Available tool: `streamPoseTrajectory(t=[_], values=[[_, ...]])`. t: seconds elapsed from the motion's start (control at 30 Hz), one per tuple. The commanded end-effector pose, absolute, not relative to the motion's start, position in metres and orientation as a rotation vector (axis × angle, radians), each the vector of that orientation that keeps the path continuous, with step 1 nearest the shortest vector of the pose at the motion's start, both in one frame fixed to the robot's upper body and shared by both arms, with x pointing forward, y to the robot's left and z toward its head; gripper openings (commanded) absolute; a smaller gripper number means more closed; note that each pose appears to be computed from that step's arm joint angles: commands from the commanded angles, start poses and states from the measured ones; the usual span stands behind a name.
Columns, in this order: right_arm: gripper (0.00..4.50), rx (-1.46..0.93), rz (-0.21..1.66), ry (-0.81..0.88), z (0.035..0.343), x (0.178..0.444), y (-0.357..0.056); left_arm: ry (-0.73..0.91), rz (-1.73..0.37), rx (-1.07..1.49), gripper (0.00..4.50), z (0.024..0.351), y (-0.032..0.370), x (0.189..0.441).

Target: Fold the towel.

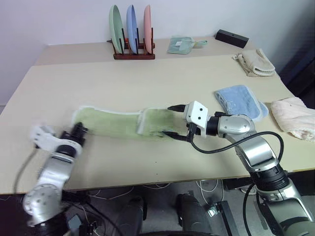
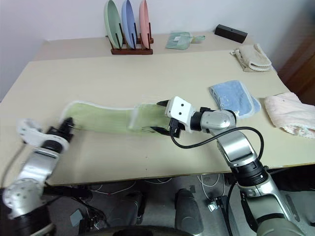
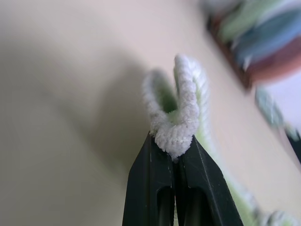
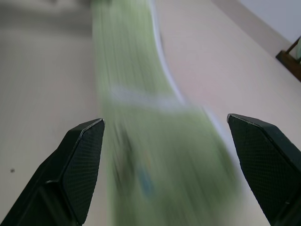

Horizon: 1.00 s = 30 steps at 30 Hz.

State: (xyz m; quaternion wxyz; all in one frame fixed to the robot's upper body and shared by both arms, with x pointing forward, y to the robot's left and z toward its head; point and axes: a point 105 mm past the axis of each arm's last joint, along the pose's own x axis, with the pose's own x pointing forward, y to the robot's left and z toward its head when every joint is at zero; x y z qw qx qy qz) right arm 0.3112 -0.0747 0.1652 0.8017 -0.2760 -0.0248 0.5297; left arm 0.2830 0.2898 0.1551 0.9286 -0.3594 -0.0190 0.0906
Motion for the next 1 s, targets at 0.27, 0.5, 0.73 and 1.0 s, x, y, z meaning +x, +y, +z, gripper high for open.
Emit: streamPoseTrajectory(t=[0.27,0.5,0.73,1.0], values=[[4.28,-0.622,1.114,-0.085,0.169,0.315,-0.075,-0.058,-0.368,-0.165,0.04,0.211,0.206,0.286],[4.28,-0.62,1.089,-0.08,0.164,0.316,-0.079,0.101,-0.741,0.161,0.04,0.162,0.114,0.28],[4.28,-0.62,1.064,-0.076,0.162,0.316,-0.083,0.147,-0.838,0.306,0.04,0.133,0.092,0.279],[4.28,-0.624,1.049,-0.069,0.159,0.318,-0.085,0.172,-0.857,0.262,1.28,0.134,0.103,0.273]])
